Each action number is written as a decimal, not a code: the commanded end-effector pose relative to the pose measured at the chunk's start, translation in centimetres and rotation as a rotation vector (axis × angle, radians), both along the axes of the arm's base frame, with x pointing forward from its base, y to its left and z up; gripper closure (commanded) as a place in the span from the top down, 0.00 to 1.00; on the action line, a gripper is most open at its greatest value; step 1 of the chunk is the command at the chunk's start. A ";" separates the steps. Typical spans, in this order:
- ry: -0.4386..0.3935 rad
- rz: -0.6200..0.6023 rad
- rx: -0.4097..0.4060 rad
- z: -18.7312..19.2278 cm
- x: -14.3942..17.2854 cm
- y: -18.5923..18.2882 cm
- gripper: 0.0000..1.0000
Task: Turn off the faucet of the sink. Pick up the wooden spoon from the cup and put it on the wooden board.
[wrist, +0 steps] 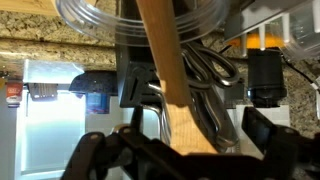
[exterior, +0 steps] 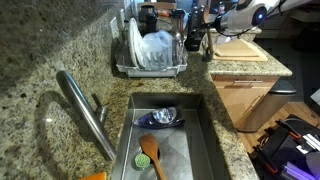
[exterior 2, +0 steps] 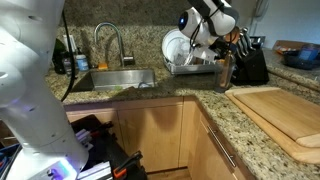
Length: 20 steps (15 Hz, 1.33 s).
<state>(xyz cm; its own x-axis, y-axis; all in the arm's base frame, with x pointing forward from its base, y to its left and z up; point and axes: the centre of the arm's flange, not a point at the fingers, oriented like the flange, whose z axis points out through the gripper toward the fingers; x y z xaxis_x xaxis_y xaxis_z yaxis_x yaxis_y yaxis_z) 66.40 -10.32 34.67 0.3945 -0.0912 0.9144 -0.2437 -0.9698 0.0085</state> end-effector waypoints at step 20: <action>0.002 -0.129 -0.205 4.3 1.1 -1.2 0.07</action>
